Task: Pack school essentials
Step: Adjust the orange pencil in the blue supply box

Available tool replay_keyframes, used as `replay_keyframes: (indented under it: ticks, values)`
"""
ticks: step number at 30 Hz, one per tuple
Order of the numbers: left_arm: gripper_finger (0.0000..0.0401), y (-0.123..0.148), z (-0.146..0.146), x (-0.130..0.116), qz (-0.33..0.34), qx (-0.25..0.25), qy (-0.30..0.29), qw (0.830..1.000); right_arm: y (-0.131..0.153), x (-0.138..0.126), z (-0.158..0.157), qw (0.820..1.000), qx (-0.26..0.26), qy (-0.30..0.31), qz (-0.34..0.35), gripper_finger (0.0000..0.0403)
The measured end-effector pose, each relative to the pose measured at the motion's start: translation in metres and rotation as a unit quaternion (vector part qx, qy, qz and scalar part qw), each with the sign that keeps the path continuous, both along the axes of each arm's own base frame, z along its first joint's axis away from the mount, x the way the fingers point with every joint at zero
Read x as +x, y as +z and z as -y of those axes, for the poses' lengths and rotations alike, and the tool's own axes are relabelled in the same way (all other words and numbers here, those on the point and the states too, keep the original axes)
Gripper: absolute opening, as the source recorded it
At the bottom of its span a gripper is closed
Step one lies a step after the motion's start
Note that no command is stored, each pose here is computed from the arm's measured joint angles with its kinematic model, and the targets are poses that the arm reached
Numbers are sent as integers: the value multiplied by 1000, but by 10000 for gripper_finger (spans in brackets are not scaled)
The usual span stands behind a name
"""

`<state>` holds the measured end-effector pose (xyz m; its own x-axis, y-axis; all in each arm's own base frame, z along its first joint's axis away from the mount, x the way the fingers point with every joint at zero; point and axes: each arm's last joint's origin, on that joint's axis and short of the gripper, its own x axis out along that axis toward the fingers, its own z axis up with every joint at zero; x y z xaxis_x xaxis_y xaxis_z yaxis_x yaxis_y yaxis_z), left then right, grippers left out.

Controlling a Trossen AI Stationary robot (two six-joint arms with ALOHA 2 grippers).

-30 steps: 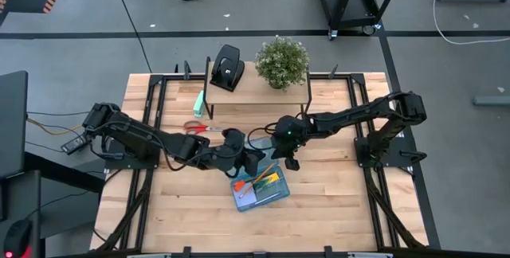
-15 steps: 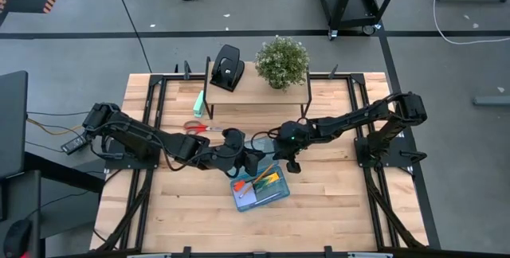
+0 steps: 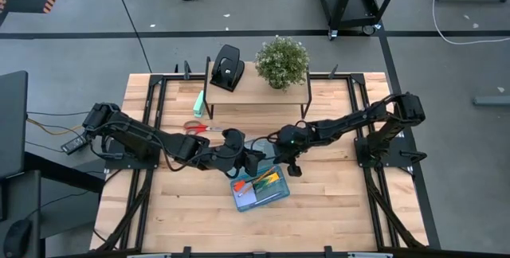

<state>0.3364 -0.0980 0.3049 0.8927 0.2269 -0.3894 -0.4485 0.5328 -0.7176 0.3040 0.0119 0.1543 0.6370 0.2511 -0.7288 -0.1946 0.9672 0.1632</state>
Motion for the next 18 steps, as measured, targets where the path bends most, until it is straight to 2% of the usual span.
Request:
replay_keyframes:
  ticks: [3, 11, 18]
  values:
    - [94, 1, 2, 0, 3, -1, -2, 1000, 0, 0, -3, 1000, -4, 1, 0, 10]
    - [93, 0, 6, -1, 3, -2, -9, 1000, 0, -1, -13, 1000, 25, 7, -10, 10]
    - [93, 1, 6, -1, 5, -3, -9, 1000, -1, -4, -21, 999, 23, 21, -21, 10]
